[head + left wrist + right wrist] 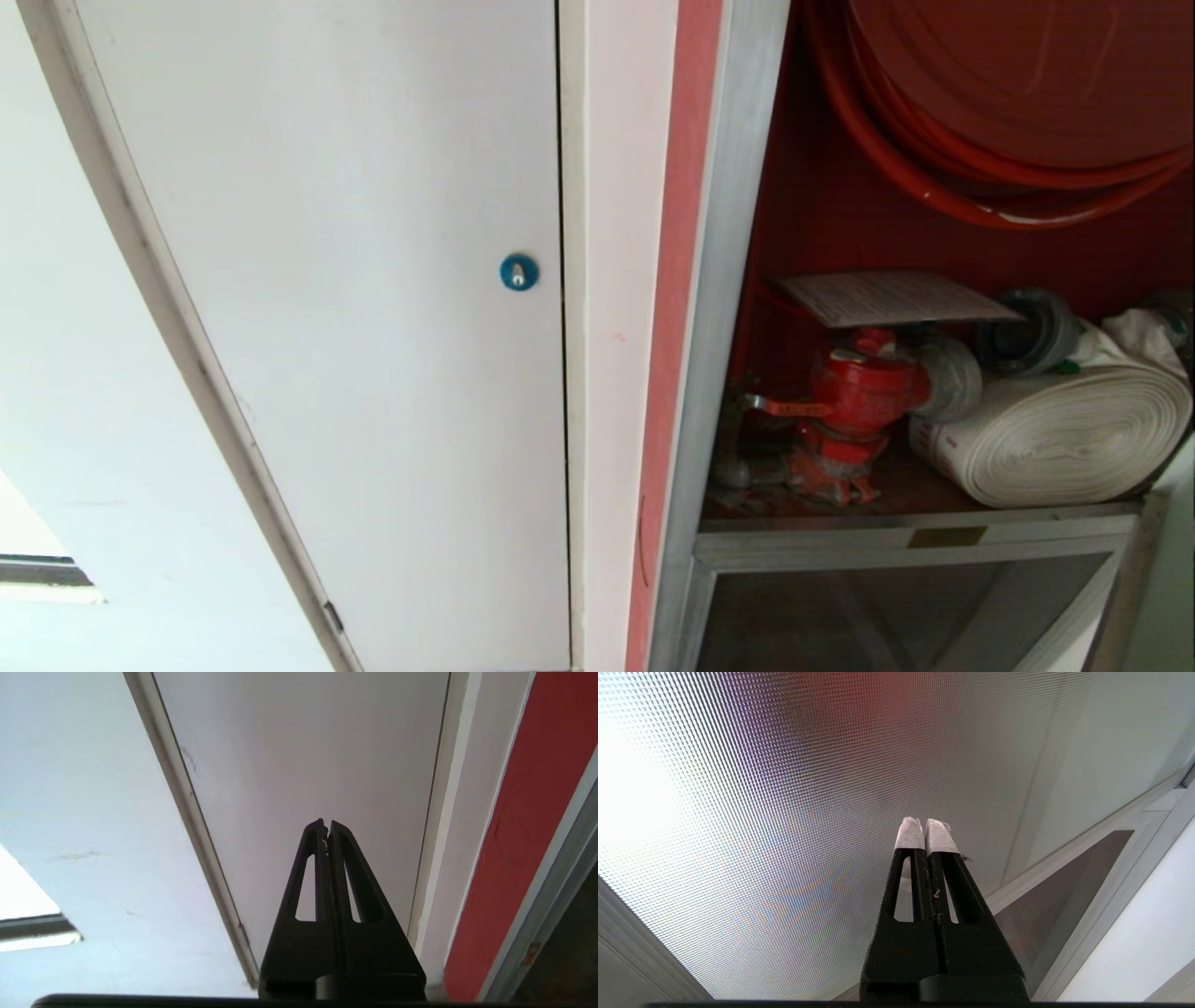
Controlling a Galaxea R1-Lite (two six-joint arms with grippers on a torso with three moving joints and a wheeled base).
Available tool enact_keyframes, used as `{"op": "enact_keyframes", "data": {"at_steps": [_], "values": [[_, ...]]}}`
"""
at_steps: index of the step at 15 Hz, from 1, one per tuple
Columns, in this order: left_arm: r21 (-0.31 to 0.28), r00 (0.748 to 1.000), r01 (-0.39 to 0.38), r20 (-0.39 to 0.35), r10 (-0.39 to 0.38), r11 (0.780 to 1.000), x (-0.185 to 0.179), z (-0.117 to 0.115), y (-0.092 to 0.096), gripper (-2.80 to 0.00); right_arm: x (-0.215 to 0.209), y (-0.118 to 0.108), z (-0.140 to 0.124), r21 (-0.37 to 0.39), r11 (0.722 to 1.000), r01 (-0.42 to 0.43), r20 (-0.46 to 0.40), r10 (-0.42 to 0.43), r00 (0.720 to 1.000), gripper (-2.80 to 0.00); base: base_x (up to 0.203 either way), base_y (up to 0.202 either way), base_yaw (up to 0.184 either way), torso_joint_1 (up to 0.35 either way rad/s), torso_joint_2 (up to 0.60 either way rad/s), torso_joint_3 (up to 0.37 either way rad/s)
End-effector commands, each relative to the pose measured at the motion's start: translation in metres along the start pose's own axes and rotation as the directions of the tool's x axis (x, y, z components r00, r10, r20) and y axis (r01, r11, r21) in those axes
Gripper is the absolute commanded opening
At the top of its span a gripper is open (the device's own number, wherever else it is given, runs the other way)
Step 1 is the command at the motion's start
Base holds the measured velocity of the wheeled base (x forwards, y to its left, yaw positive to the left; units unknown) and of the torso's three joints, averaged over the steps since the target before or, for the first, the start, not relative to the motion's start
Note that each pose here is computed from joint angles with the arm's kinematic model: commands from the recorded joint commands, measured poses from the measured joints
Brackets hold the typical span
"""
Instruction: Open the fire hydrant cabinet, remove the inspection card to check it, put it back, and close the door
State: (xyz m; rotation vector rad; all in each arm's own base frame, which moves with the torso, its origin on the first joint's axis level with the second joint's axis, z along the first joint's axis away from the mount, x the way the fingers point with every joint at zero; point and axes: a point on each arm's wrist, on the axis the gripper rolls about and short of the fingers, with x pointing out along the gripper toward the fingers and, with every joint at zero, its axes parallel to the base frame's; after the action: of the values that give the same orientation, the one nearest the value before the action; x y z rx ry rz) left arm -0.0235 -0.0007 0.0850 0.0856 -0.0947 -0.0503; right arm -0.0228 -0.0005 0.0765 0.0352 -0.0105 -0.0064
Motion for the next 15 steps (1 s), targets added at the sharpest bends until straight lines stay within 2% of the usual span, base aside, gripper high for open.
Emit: {"op": "enact_keyframes", "data": {"at_steps": [1,15], "values": [[0.011,0.996,0.006,-0.084,-0.005,1.000,0.0006,-0.0108,-0.0009,-2.80,0.0003,0.0000,-0.0008,0.000,1.000,0.000,-0.004,0.000,1.000,-2.80,0.000,0.000,0.000,0.000,0.00,0.000],[-0.037,0.996,0.000,-0.087,-0.003,0.999,0.0005,-0.0110,-0.0008,-2.80,0.0003,0.0000,-0.0008,0.000,1.000,0.000,-0.004,0.000,1.000,-2.80,0.000,0.000,0.000,0.000,0.00,0.000]]}}
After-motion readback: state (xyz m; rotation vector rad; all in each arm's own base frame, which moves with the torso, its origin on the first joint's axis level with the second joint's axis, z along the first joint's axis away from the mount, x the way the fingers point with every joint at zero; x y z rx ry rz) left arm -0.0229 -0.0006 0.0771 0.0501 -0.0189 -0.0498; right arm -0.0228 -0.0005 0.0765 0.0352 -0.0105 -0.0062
